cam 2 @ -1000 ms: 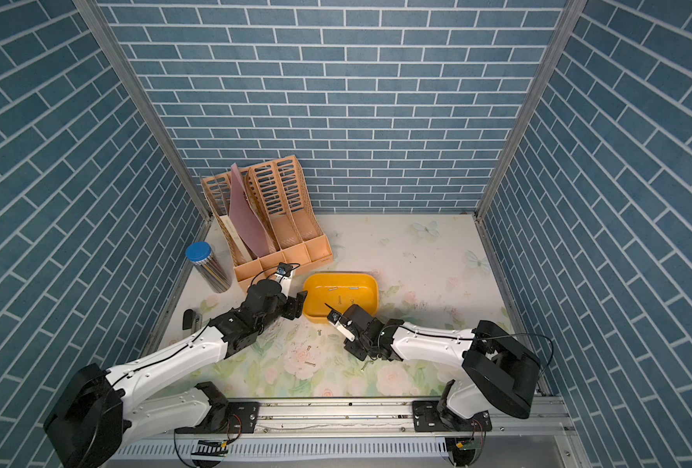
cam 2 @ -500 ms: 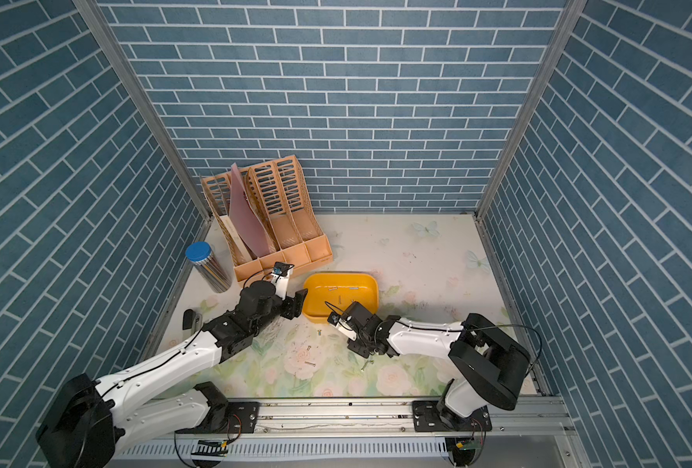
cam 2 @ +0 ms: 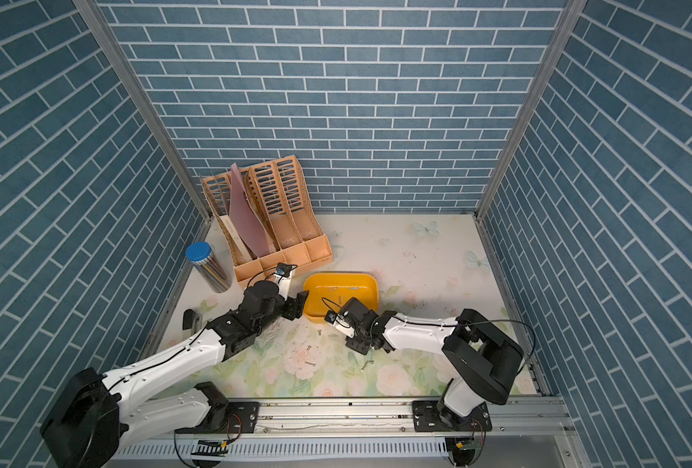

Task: Put the screws on the desktop into the storage box
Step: Pick up the screw from the center of the board.

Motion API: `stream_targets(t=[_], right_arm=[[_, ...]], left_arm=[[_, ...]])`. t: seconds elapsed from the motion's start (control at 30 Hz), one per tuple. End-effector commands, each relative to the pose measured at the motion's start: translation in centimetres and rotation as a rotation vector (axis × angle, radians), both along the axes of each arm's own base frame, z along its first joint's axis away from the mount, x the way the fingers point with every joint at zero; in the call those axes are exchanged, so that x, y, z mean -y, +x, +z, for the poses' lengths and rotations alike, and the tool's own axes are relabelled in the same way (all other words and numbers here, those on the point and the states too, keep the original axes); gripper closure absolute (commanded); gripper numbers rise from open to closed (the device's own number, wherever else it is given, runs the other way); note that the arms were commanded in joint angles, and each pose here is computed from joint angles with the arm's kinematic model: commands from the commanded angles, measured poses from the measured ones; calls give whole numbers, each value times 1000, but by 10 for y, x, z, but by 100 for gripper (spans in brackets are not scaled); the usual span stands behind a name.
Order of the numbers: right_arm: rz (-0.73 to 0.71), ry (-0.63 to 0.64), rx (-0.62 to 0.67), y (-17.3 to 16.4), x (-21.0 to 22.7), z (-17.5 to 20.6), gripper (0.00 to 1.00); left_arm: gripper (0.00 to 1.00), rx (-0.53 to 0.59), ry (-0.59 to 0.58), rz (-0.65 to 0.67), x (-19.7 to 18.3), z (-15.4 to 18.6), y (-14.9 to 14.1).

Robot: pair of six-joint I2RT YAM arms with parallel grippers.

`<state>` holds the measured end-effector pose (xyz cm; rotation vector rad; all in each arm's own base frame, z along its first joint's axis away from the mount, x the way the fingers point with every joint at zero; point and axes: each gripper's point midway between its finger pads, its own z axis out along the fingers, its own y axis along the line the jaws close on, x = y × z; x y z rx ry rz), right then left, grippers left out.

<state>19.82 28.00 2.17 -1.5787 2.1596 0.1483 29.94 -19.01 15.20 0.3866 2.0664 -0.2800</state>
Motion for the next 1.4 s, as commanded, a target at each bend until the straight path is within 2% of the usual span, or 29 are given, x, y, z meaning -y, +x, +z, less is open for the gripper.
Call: stream_targets(t=[0.0, 0.17, 0.27, 0.4, 0.53, 0.9, 1.03, 1.17, 1.2, 1.27, 1.37], right_arm=[[26, -77, -124, -18, 11, -21, 71], [-10, -144, -196, -24, 20, -29, 76], [-23, -140, -182, -22, 21, -22, 77], [-60, -170, -172, -16, 23, -14, 76], [-38, -237, -183, -18, 33, -22, 73], [-23, -303, -219, -21, 40, -29, 72], [-25, -322, -234, -24, 44, -33, 76], [-24, -335, -256, -28, 46, -36, 88], [-27, -338, -256, -27, 46, -37, 88], [-37, -346, -249, -25, 47, -38, 89], [-53, -325, -216, -17, 41, -33, 97]], left_arm=[[23, 9, -5, -5, 0, 2, 1], [22, 19, -21, -12, -1, 6, -4], [22, 26, -34, -23, 0, 10, -5], [22, 28, -40, -30, 1, 12, -6], [22, 20, -35, -35, 2, 9, -6], [22, 18, -29, -38, 3, 8, -6], [21, 19, -30, -36, 2, 8, -6], [21, 18, -29, -37, 3, 8, -6], [21, 15, -28, -37, 2, 7, -6], [21, 15, -29, -39, 3, 7, -6], [21, 16, -33, -42, 4, 8, -6]])
